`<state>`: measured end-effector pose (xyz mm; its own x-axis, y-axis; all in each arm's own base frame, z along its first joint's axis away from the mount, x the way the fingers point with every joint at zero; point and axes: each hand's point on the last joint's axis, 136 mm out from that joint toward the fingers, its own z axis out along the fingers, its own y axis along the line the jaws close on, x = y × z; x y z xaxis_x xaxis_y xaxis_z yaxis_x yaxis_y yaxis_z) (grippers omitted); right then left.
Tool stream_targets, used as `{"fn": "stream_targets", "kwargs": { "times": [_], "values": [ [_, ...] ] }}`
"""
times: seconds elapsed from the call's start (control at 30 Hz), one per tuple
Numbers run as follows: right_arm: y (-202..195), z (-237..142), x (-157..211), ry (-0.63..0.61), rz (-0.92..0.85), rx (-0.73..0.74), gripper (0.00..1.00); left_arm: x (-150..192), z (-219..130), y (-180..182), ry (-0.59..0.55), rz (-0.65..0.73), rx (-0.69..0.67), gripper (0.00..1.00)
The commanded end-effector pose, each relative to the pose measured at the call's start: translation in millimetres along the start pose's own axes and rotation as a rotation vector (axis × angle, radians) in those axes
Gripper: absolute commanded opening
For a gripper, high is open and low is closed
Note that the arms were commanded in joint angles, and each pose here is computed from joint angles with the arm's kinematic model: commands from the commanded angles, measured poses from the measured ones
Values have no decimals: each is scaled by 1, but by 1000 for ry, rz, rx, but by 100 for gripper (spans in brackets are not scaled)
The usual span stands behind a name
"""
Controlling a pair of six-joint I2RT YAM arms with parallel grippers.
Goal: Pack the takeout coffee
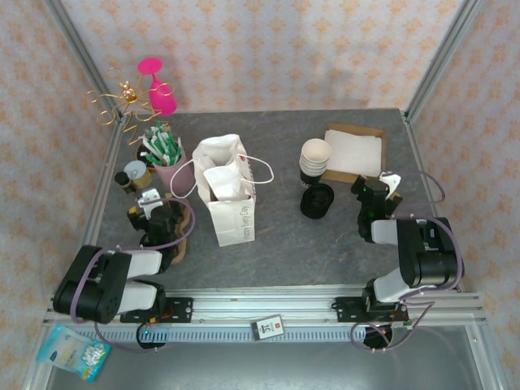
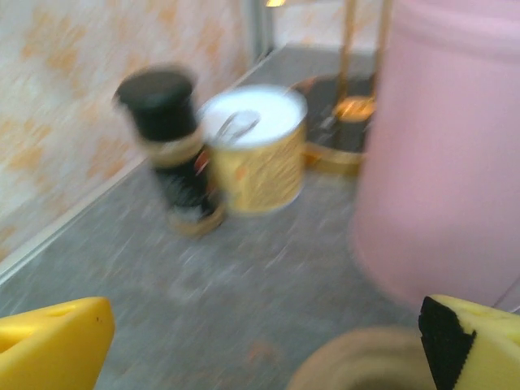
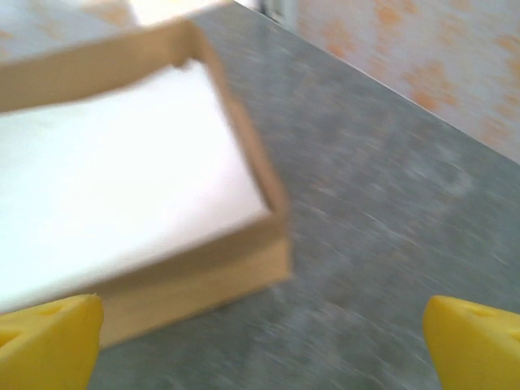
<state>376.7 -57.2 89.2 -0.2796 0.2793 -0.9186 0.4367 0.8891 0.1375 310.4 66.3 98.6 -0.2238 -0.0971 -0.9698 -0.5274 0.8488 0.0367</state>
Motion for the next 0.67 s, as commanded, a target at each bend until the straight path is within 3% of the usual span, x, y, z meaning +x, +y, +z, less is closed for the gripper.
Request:
{"fn": "stream_targets", "kwargs": {
  "times": [0.0, 0.07, 0.1, 0.13, 0.23, 0.37, 0.63],
  "values": [
    [37, -32, -29, -218, -42, -283, 100, -65, -5, -26, -281, -92, 167, 100],
    [30, -46, -27, -279, -28, -297, 100, -57, -4, -38, -283, -59, 244, 99],
    [28, -36, -21, -237, -28, -257, 100, -57, -5, -44, -298, -41, 271, 100],
    [30, -24, -20, -179, -39, -226, 100, -57, -2, -43, -288, -47, 264, 100],
    [33, -28, -21, -200, -50, -247, 99, -47, 22, -40, -182, -61, 204, 100],
    [34, -29, -22, -209, -48, -250, 100, -48, 25, -23, -186, -114, 127, 100],
    [35, -29, -22, -205, -52, -259, 99, -48, 24, -31, -188, -90, 175, 100]
  ]
}}
